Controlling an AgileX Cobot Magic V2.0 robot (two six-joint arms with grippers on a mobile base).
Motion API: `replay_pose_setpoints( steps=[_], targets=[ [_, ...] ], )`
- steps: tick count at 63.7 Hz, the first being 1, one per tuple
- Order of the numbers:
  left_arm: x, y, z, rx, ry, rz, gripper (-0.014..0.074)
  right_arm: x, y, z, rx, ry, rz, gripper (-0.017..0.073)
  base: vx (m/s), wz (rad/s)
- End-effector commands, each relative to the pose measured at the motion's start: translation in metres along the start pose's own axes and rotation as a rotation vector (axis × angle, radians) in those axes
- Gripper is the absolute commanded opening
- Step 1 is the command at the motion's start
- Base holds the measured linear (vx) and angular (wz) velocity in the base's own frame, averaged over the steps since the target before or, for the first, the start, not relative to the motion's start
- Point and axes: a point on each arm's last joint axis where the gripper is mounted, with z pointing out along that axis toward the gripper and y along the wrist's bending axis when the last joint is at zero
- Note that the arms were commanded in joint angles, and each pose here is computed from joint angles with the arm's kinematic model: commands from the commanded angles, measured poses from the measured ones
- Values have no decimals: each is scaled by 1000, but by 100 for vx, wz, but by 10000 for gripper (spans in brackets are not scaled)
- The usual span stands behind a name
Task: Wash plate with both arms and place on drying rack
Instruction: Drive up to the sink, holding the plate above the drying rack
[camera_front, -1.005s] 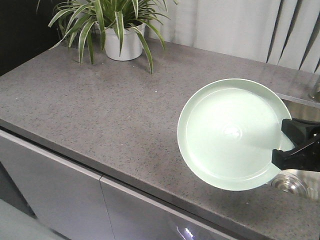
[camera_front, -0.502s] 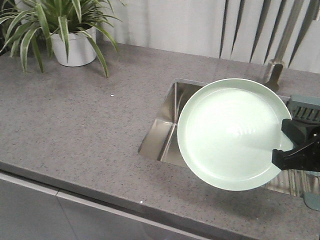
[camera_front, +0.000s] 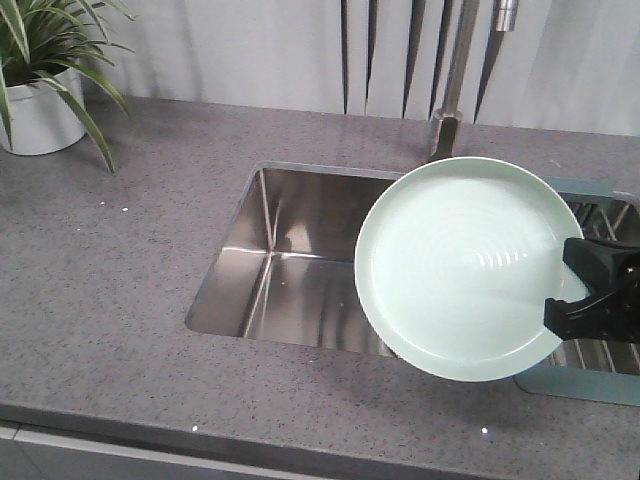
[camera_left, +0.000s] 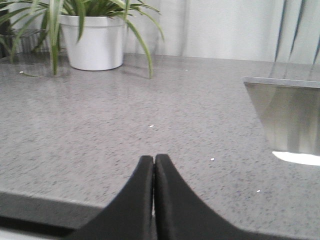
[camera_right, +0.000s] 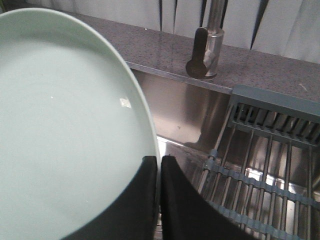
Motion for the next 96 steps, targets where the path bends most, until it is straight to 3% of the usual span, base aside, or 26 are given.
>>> replay_pose_setpoints(
  steps=[1,96],
  targets=[
    [-2,-1,0,17,-70,-8,-5,-18,-1,-5,10,-119,-11,-6,3,-26],
    [-2,-1,0,17,-70,-8,-5,-18,-1,-5,10,-119,-11,-5,2,-11]
  ],
)
